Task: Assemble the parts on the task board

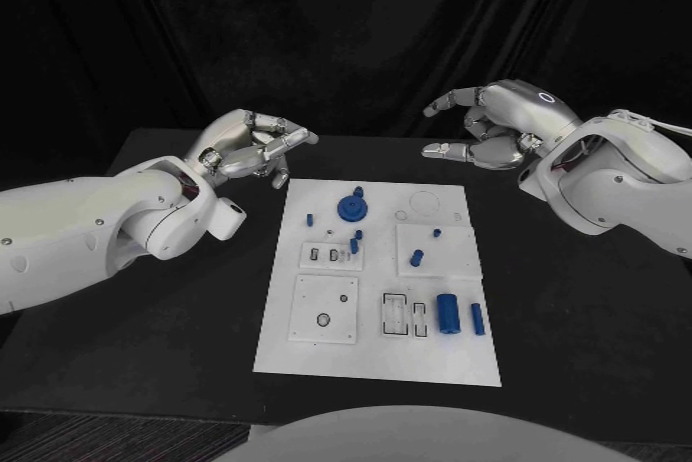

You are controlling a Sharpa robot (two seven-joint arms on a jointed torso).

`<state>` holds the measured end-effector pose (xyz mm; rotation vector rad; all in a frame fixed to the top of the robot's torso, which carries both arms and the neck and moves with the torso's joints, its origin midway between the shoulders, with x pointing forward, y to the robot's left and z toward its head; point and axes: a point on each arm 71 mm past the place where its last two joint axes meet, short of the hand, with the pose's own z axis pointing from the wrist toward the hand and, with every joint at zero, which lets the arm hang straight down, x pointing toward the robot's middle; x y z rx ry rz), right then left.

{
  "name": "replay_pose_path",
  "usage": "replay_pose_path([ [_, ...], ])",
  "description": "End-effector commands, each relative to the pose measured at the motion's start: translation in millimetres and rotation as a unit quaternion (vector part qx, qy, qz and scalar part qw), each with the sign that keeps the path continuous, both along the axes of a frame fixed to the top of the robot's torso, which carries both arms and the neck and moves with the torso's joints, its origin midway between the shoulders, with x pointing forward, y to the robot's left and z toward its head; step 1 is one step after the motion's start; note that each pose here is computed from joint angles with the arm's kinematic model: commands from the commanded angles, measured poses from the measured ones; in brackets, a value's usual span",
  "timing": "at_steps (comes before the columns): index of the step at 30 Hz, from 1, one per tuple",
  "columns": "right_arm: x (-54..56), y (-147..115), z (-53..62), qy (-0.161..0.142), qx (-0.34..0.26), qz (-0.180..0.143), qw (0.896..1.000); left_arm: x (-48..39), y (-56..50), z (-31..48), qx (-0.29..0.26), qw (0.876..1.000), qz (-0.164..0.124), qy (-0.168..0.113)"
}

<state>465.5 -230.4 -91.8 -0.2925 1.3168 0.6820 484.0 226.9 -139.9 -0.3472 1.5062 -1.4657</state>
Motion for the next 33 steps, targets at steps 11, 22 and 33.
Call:
replay_pose_path([
  [11, 0.5, -9, -22.3, 0.058, 0.005, -0.008, 0.998, 17.2, -31.3, 11.4, 0.378, 0.921, 0.001, 0.091],
  [22, -3.0, -10, -31.7, 0.072, 0.0, -0.008, 0.997, 19.2, -66.5, 11.1, 0.548, 0.819, -0.025, 0.17],
  [33, -7.5, -7, -36.6, 0.073, -0.002, 0.002, 0.997, 20.5, -94.8, 9.9, 0.585, 0.792, -0.037, 0.172],
])
